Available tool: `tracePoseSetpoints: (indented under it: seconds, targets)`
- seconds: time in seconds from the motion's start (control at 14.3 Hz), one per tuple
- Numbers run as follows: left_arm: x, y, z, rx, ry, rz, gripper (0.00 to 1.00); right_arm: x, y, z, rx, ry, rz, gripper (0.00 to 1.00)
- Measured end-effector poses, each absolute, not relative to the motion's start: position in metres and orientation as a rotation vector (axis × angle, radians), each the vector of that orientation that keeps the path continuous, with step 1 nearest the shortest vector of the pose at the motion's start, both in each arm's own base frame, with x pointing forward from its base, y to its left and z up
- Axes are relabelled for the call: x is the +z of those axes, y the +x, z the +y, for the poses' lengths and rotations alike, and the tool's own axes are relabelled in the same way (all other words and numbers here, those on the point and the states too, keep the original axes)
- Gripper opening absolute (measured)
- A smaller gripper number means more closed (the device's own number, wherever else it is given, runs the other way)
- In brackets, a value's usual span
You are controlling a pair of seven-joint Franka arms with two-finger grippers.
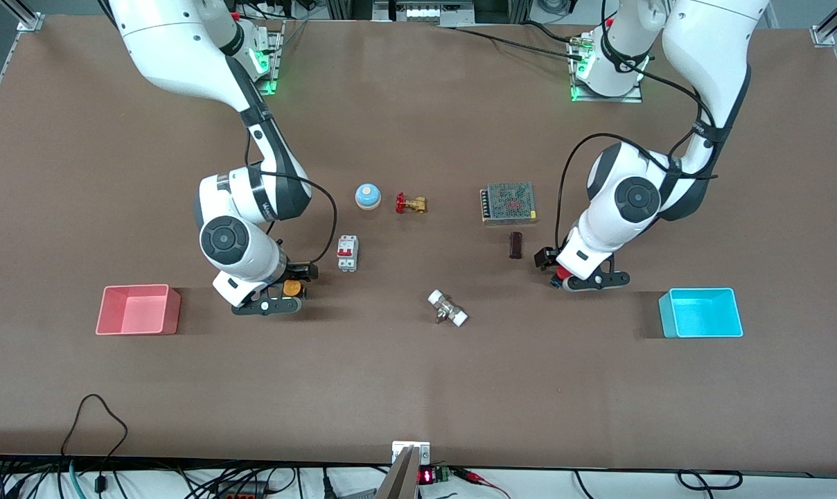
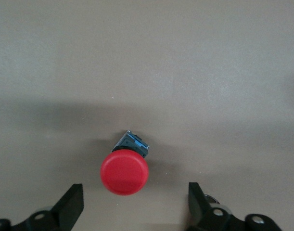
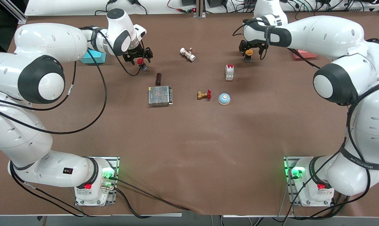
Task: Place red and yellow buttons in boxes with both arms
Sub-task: 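Grasp the yellow button with the right gripper while the left gripper grasps the red, then carry the red button to the cyan box while the right gripper carries yellow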
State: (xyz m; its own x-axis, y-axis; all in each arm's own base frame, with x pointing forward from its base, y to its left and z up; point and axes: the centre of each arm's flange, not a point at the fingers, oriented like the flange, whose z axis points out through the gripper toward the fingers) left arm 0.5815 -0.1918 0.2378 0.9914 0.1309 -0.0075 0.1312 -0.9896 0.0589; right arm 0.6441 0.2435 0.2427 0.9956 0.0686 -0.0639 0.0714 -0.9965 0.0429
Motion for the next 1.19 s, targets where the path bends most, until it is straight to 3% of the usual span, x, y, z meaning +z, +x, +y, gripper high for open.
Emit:
tracePoseSetpoints:
  seconds: [0.28,0.35,0.42,0.56,0.98,1.05,1.19]
  targets:
    - [0.227,0.582,-0.188,0.001,3.102,0.18,0.9,0.231,0.648,0.243,-0.073,3.092,0.107,1.0]
    - [0.226,0.583,-0.187,0.006,3.102,0.182,0.82,0.229,0.649,0.243,-0.068,3.091,0.107,1.0]
    - [0.226,0.583,-0.187,0.007,3.102,0.183,0.82,0.228,0.651,0.244,-0.064,3.091,0.108,1.0]
    - [0.226,0.583,-0.187,0.009,3.102,0.185,0.67,0.225,0.653,0.245,-0.061,3.09,0.11,1.0]
    - [0.227,0.585,-0.185,0.019,3.099,0.19,0.49,0.217,0.657,0.247,-0.062,3.086,0.114,1.0]
    - [0.227,0.585,-0.185,0.022,3.099,0.192,0.44,0.217,0.657,0.247,-0.062,3.086,0.114,0.96]
    - [0.228,0.587,-0.184,0.028,3.098,0.195,0.41,0.217,0.657,0.247,-0.063,3.086,0.114,0.91]
